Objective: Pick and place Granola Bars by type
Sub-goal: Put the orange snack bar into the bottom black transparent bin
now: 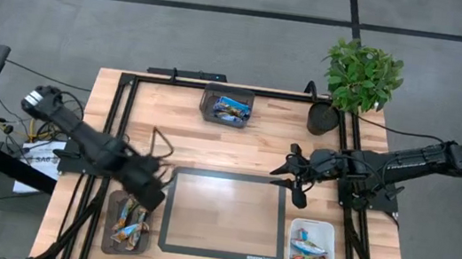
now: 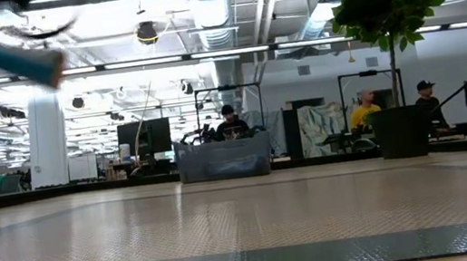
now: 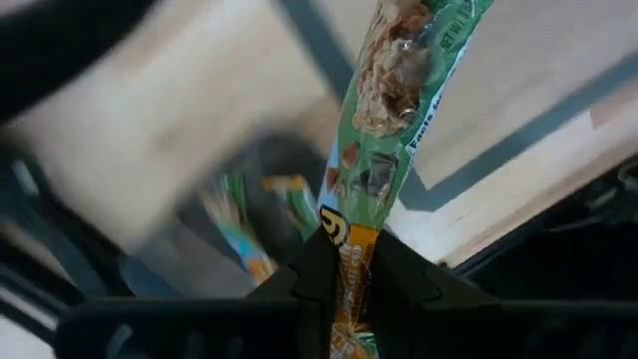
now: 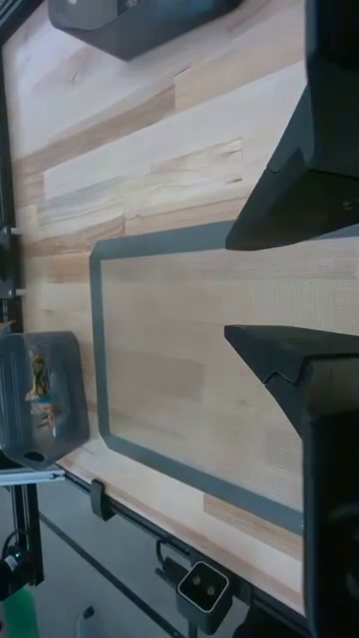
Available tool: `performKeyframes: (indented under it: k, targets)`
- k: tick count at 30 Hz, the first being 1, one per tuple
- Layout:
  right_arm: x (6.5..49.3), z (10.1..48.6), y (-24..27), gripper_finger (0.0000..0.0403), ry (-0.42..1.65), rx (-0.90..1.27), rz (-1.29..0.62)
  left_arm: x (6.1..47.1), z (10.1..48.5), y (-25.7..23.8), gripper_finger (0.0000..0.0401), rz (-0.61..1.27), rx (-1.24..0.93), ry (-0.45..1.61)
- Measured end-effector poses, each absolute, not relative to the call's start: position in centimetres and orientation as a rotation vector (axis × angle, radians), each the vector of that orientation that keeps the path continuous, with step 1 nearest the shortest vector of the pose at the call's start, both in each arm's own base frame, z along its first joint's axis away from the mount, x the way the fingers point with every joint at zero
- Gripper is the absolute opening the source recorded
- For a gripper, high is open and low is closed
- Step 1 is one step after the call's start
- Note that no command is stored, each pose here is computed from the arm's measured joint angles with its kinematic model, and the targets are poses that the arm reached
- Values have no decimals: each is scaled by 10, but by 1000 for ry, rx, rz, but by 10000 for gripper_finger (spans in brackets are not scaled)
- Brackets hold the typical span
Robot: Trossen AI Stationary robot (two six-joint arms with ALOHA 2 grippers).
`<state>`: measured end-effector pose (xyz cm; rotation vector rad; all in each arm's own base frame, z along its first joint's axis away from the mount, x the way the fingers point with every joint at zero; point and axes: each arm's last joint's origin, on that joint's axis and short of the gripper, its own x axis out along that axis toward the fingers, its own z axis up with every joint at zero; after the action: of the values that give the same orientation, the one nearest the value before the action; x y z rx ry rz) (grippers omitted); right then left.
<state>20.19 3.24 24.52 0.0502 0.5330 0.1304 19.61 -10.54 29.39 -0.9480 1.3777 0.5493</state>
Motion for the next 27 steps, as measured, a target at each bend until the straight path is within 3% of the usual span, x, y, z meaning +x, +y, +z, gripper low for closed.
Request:
performKeyframes:
  k: [10,19,27]
  targets:
    - [202,245,32,122,534,52,131,162,265,-160,32,777,-1388,1304]
    - [202,245,32,122,534,52,131,156,253,-178,38,834,-1353,1383]
    - [202,245,32,122,534,51,132,155,252,-178,80,844,-1337,1370]
